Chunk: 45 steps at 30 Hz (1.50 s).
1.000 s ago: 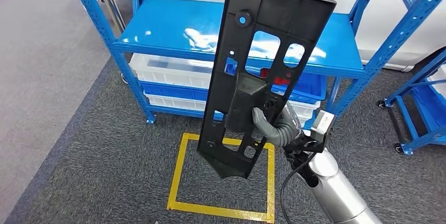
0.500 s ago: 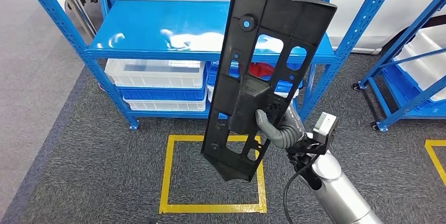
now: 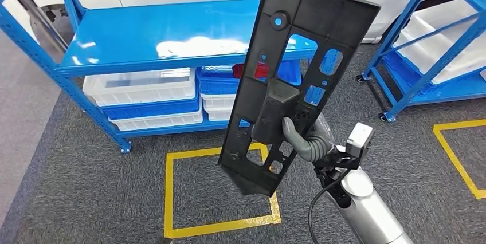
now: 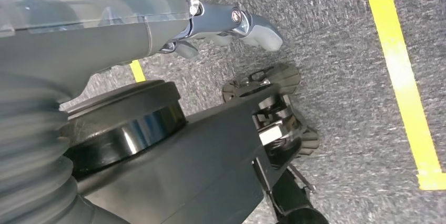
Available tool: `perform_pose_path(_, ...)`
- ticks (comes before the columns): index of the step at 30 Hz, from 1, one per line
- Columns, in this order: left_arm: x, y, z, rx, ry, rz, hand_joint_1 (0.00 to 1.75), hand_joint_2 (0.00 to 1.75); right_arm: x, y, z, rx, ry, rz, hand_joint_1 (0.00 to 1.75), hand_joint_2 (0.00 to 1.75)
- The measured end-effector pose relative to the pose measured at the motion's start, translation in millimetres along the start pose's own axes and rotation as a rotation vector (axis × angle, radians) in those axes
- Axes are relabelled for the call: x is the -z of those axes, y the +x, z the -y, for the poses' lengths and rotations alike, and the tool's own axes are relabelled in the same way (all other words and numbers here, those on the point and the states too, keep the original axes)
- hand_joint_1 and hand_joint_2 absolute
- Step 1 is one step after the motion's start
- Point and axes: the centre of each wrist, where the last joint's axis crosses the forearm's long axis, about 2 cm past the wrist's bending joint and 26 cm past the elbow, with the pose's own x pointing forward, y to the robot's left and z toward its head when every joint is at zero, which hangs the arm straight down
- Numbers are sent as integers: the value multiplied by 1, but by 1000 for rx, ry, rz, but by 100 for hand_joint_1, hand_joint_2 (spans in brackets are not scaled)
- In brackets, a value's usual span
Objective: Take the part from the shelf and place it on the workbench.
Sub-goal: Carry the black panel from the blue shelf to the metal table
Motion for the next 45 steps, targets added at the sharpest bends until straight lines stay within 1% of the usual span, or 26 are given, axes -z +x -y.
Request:
perform_pose_path(16,0,-1,-2,-3,10,-2,0,175,-5,2,2,1,-1,0,175,175)
perform_pose_path(27,0,-3,0,-6,11,-1,0,175,0,4,3,1,-10,17,175,175)
perform_pose_path(33,0,-2,-1,-6,11,0,0,175,-3,6,2,2,-17,20,175,175)
perform_pose_path(38,-1,-8,1,-7,9,-11,0,175,-7,5,2,5,-22,13,175,175)
perform_pose_path(45,-2,-10,2,-6,7,-22,0,175,-11,4,1,12,-32,7,175,175)
